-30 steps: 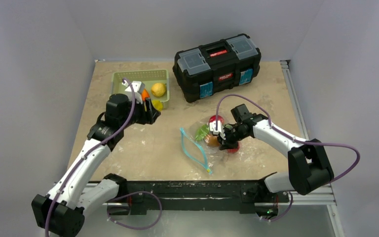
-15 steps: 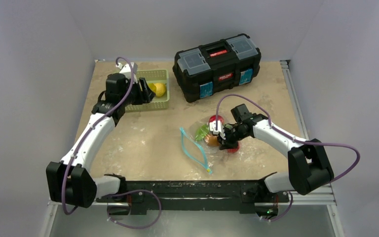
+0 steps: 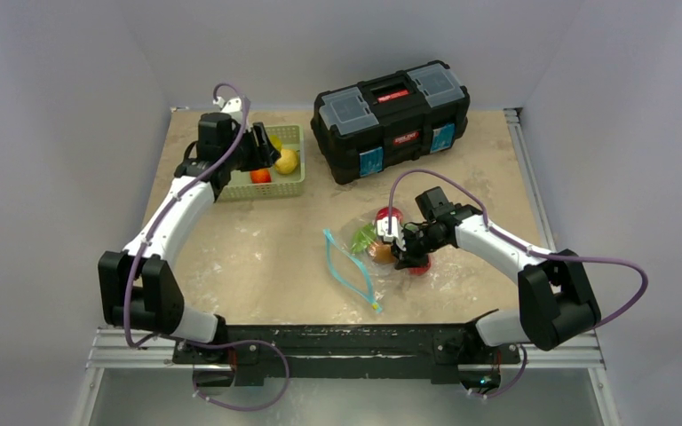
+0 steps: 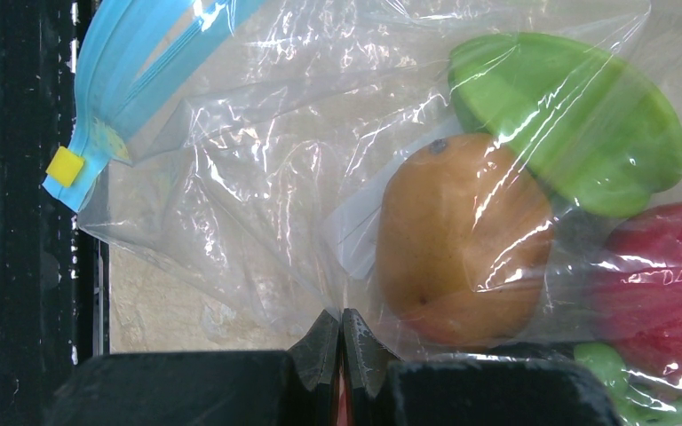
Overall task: Open the zip-top bag and remove the fake food
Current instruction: Place the fake fruit in the bin.
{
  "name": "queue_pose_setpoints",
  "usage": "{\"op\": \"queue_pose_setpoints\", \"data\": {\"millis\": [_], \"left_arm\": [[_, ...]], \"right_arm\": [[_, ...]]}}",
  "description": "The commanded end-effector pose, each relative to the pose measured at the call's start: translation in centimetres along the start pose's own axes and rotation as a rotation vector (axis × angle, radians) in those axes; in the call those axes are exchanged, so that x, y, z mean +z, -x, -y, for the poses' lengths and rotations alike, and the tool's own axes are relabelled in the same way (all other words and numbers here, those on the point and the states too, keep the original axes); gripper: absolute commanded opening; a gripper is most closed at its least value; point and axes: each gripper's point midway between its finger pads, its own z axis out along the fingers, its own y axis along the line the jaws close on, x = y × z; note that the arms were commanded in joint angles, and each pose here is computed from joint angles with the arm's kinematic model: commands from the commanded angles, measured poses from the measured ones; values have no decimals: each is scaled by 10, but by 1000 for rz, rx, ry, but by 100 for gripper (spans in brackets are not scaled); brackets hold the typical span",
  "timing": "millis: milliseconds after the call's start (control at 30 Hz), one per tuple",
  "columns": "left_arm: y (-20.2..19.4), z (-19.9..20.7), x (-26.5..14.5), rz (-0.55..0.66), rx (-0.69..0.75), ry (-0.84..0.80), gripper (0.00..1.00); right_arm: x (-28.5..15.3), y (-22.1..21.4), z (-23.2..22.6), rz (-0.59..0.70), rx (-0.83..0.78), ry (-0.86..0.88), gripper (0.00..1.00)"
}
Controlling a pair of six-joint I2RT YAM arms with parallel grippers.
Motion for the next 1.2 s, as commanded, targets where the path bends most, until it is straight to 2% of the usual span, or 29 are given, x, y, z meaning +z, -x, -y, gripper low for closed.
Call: {"op": "queue_pose_setpoints", "data": {"millis": [0,833,1167], "left_arm": [[19,-8,7,30,-12,48,0],[-2,-36,60,-155,-52,73,0],[-8,-42,71,-207,-70,58,6]], "right_arm": [[-3,12,9,34,-47,-24,0],[-2,11,10,31,-42,-22,0],[-2,10,9,29,-42,-23,0]]}}
